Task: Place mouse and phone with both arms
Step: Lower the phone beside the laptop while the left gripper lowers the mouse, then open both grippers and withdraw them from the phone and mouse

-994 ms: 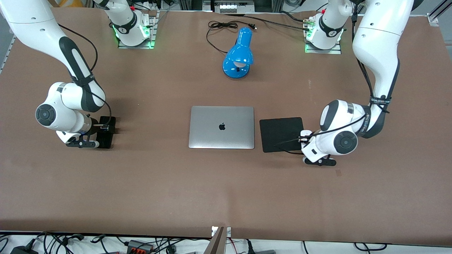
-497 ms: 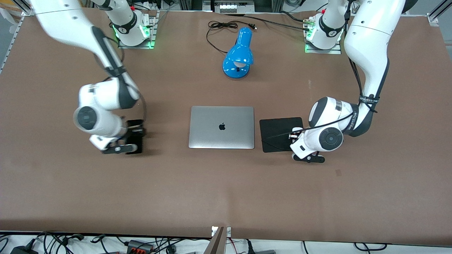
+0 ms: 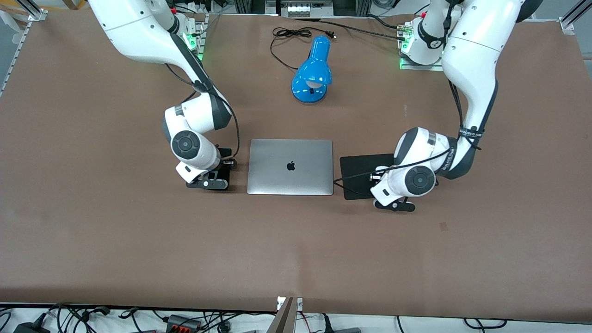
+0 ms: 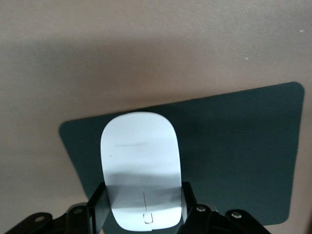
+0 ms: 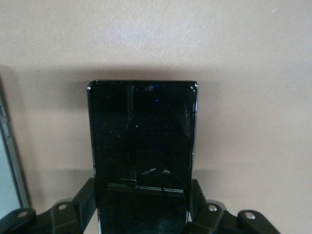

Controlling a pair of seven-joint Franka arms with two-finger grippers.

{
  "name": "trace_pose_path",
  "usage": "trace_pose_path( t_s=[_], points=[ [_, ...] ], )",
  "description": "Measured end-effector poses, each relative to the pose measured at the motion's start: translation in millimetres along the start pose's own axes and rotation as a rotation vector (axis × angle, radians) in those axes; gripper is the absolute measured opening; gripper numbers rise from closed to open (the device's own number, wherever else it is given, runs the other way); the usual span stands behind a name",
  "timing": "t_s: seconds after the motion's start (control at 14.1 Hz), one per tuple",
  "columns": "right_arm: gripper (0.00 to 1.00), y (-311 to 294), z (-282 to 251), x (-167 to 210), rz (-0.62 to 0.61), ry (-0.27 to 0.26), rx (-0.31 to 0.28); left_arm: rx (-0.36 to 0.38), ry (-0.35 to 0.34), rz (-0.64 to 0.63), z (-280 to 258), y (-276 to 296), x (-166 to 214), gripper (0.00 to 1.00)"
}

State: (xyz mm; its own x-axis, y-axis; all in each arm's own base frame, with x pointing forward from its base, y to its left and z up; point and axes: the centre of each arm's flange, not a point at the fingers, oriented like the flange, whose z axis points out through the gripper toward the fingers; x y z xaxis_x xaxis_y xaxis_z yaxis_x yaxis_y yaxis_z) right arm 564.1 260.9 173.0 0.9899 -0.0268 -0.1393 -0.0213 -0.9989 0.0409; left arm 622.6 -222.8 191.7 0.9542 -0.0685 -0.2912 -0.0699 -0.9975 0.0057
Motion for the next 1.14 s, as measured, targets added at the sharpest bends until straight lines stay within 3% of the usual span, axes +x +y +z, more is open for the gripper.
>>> trace_pose_path(
  t_s=[0.35, 0.5, 0.64, 0.78, 0.99, 1.14],
  points=[
    [0.78, -23.3, 4.0, -9.9, -0.016, 0.013, 0.003, 0.003, -0.003, -0.006, 3.5, 5.0, -1.2, 0.63],
    [0.78, -23.3, 4.0, -9.9, -0.018, 0.013, 0.003, 0.004, -0.005, -0.010, 5.3, 4.4, -1.0, 0.77],
    [0.78, -23.3, 4.0, -9.8, -0.032, 0.014, 0.003, 0.004, -0.006, -0.012, 5.8, 3.5, -0.7, 0.80],
    [0.78, -22.7, 4.1, -9.5, -0.034, 0.014, 0.003, 0.001, -0.001, -0.020, 3.1, -1.3, 1.7, 0.96],
    [0.99, -18.5, -3.7, -4.1, -0.025, 0.032, 0.008, -0.011, 0.027, -0.060, -17.5, -27.7, 9.7, 1.00],
    [1.00, -16.7, -39.4, 5.5, -0.016, 0.083, 0.027, -0.019, 0.042, -0.098, -54.0, -55.0, 9.6, 1.00]
  ],
)
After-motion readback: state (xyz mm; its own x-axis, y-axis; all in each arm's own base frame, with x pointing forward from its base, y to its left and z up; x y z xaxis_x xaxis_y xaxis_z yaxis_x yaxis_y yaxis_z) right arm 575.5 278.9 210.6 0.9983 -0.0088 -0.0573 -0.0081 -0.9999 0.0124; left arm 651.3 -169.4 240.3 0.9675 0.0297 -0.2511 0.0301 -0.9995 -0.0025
